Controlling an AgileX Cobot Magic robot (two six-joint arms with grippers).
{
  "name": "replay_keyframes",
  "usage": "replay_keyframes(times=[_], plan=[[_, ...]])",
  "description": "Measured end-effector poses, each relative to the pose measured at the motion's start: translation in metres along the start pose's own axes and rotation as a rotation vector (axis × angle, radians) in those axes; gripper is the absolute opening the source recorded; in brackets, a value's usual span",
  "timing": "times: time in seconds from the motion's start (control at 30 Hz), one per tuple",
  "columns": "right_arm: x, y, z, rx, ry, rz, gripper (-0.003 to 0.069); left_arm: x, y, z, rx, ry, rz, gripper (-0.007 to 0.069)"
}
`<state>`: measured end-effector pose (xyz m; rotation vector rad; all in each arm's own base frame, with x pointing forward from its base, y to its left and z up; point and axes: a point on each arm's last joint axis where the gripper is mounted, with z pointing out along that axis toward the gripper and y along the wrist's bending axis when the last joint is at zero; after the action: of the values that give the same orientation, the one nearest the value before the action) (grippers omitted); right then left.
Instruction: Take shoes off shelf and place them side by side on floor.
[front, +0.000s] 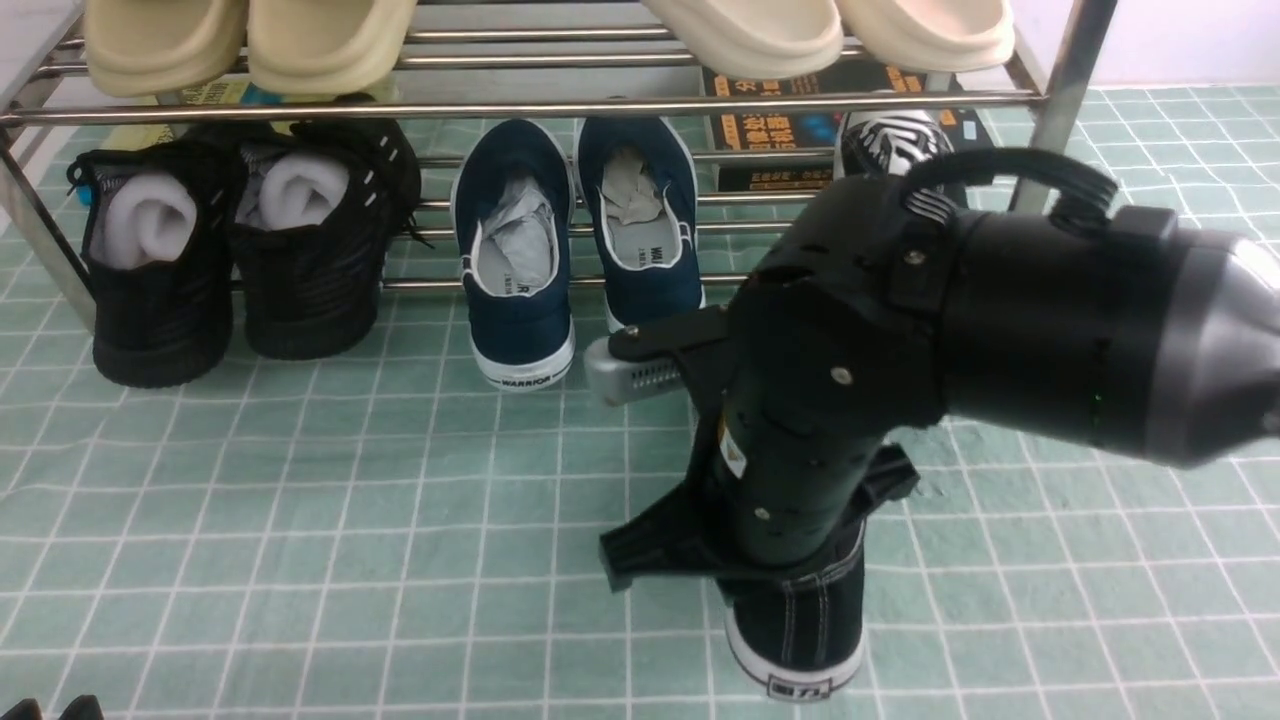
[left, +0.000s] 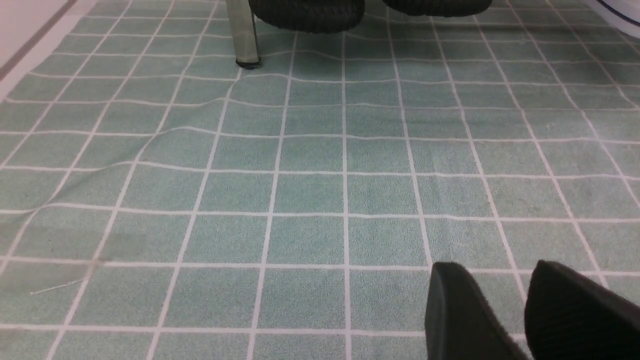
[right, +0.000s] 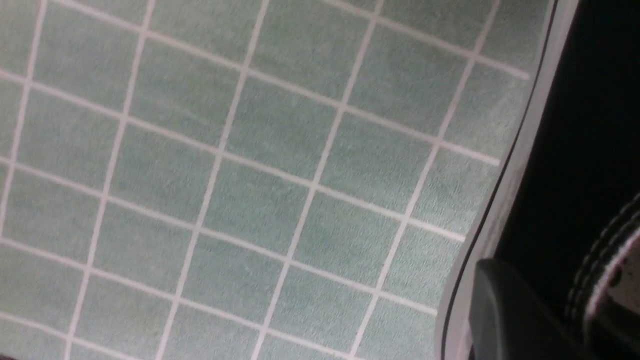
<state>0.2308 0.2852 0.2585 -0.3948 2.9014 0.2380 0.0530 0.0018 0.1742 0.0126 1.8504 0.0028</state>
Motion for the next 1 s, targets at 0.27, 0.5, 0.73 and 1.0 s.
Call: replay_keyframes(times=[0.27, 0.5, 0.73, 1.0], plan=[[-0.013, -0.015, 0.017, 0.035, 0.017, 0.049, 0.0044, 0.000, 0.000, 0.000, 0.000, 0.000, 0.000, 0.0239], [-0.020, -0.022, 0.032, 0.060, 0.021, 0.060, 0.0074, 0.000, 0.000, 0.000, 0.000, 0.000, 0.000, 0.0239], [-0.020, -0.022, 0.028, 0.071, 0.042, 0.040, 0.0226, 0.000, 0.000, 0.000, 0.000, 0.000, 0.000, 0.0239], [-0.042, -0.009, -0.027, 0.028, -0.009, -0.178, 0.0325, 0.000, 0.000, 0.000, 0.000, 0.000, 0.000, 0.0239]])
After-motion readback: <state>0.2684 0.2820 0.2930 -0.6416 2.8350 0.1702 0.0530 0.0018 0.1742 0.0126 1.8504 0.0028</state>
